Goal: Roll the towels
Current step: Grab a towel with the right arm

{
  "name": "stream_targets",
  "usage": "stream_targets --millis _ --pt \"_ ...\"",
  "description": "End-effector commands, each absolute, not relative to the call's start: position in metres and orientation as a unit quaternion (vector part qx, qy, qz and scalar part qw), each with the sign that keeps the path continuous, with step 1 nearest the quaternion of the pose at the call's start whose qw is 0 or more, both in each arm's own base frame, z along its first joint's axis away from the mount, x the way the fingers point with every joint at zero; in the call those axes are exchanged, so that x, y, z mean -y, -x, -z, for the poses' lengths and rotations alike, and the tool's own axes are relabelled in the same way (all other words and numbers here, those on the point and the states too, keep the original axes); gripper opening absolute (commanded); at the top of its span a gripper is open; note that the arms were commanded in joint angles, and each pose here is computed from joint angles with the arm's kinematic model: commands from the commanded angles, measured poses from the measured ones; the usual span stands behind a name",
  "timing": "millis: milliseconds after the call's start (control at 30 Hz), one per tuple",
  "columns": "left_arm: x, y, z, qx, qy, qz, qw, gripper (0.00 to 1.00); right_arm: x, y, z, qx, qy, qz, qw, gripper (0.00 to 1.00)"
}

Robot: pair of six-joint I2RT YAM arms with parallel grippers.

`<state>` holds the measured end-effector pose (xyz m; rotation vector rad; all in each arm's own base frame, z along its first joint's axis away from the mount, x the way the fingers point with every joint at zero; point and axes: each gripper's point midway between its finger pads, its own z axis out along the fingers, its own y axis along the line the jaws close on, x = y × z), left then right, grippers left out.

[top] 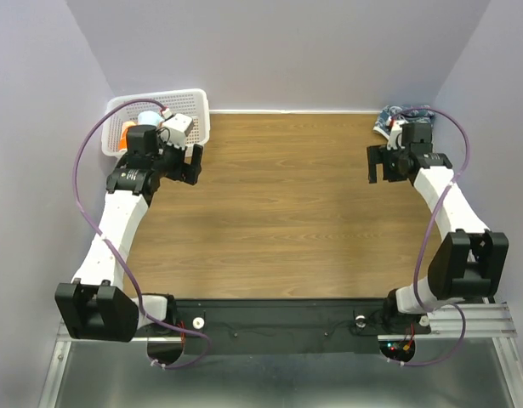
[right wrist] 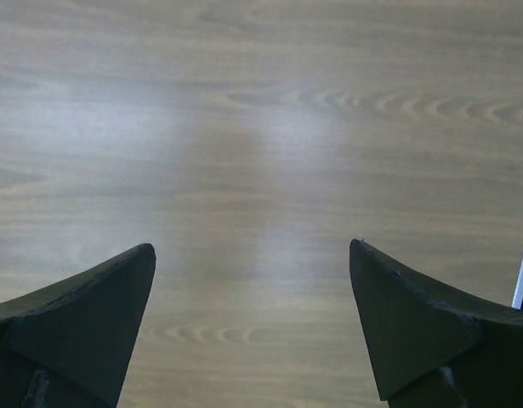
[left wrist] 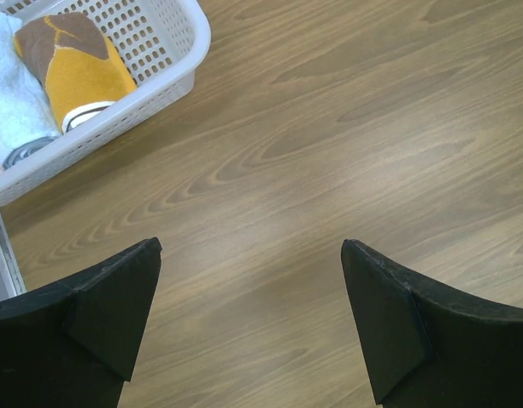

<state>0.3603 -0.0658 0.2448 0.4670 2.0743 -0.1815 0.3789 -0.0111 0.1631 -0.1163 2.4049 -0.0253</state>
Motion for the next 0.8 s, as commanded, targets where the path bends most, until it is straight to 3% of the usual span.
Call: stream_targets --millis 0,267,333,367,433,500,767 --pt "0.067 -0.374 -0.262 -0.838 -0.193 0.069 0.506 0.99 0.026 -0.418 -0.174 -0.922 0.044 0.047 0.381 1.0" --pt "0.087 -0.386 -0.282 -0.832 -0.199 0.122 0.502 0.99 0.044 -0.499 -0.159 -0.923 0.039 0.074 0.376 1.0" --pt "0.09 -0.387 -0.285 -0.831 -0.201 0.132 0.502 0.99 0.053 -0.52 -0.127 -0.932 0.029 0.077 0.353 0.98" --pt "0.091 -0.388 -0.289 -0.829 -0.202 0.134 0.505 0.99 0.057 -0.541 -0.142 -0.923 0.024 0.082 0.376 0.97" --pt "0.093 -0.391 -0.286 -0.832 -0.203 0.138 0.497 0.99 0.069 -0.56 -0.11 -0.929 0.015 0.096 0.357 0.96" --pt "0.093 -0.395 -0.286 -0.834 -0.203 0.139 0.493 0.99 0.082 -0.584 -0.115 -0.921 0.006 0.109 0.375 0.95" --pt "0.094 -0.401 -0.275 -0.844 -0.204 0.141 0.476 0.99 0.13 -0.627 -0.06 -0.916 -0.031 0.159 0.367 0.91"
